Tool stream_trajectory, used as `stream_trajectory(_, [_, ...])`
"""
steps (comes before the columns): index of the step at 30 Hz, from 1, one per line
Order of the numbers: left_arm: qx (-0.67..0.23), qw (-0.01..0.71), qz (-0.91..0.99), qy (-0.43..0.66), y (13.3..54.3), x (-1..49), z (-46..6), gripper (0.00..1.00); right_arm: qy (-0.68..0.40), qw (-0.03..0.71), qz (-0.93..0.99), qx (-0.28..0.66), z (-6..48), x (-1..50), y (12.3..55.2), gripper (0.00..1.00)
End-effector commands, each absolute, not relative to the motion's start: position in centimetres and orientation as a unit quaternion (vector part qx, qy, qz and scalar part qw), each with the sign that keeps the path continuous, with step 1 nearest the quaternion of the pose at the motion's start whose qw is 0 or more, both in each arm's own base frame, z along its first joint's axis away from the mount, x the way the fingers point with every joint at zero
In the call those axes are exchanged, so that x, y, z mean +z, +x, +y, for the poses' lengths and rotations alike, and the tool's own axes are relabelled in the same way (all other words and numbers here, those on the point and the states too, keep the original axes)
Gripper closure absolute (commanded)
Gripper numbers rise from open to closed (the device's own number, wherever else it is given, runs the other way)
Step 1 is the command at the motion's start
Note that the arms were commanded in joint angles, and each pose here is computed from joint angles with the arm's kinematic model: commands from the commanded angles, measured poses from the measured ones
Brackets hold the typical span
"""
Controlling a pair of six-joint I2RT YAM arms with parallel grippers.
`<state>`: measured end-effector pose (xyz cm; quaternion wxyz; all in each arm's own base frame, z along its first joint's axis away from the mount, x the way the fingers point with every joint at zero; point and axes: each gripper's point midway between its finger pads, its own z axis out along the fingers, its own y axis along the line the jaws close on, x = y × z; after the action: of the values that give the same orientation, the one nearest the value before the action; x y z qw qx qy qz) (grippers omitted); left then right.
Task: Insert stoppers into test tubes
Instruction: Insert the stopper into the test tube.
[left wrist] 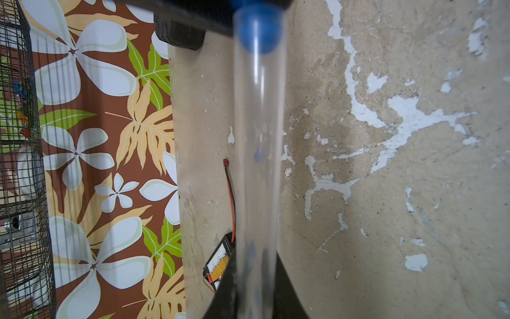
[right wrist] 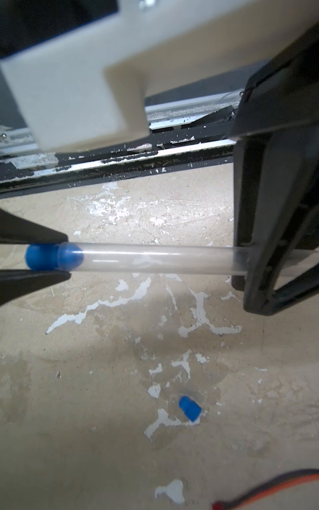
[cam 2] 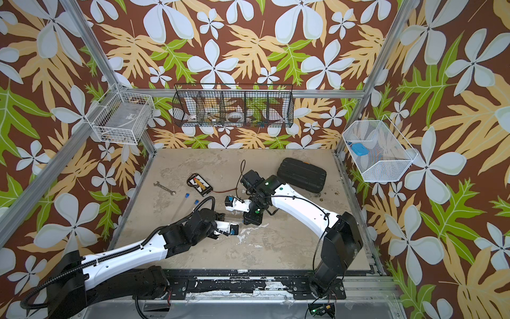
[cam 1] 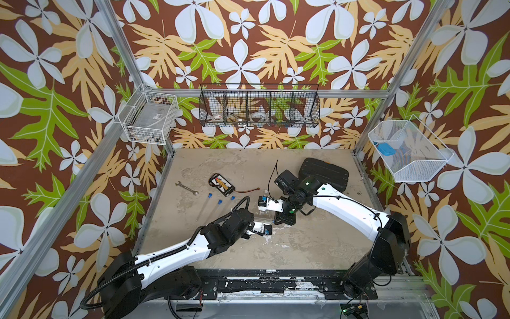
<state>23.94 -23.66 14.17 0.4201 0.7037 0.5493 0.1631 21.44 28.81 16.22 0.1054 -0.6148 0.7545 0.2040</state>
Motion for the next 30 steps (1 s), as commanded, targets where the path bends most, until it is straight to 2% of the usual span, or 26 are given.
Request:
stream_trajectory(1, [0.054,0.483,0.462,0.742,20.8,16.3,-28.7,1.0,-0.621,0.282,0.656,0.324,36.9,22.7,24.5,0.93])
stream_trajectory(7, [0.023,0.527,0.446,0.723,19.8,18.1,-29.0,1.0,-0.62,0.285,0.64,0.352,37.1,23.3,24.0,0.91])
stream_trajectory(12, [0.01,0.538,0.434,0.722,18.9,18.1,-28.7,1.0,-0.619,0.294,0.632,0.361,36.2,23.7,23.8,0.83])
stream_trajectory(14, [0.018,0.533,0.438,0.724,18.9,17.7,-28.3,1.0,-0.615,0.294,0.639,0.357,35.7,23.6,24.0,0.77])
stream_trajectory(16, [0.039,0.527,0.453,0.718,19.6,17.0,-27.5,1.0,-0.609,0.304,0.647,0.344,34.5,24.0,24.3,0.67])
stream_trajectory(18, [0.057,0.514,0.484,0.706,20.9,15.9,-25.9,1.0,-0.584,0.325,0.655,0.353,32.8,25.9,25.2,0.59])
stream_trajectory(20, [0.058,0.509,0.515,0.687,21.9,15.4,-24.6,1.0,-0.558,0.343,0.657,0.372,31.0,28.1,25.5,0.55])
stream_trajectory(25, [0.035,0.501,0.562,0.657,22.0,14.8,-23.8,1.0,-0.517,0.385,0.698,0.311,26.3,27.5,26.5,0.56])
stream_trajectory(30, [-0.035,0.468,0.624,0.625,21.4,13.6,-24.2,1.0,-0.512,0.406,0.713,0.256,23.7,25.1,24.9,0.61])
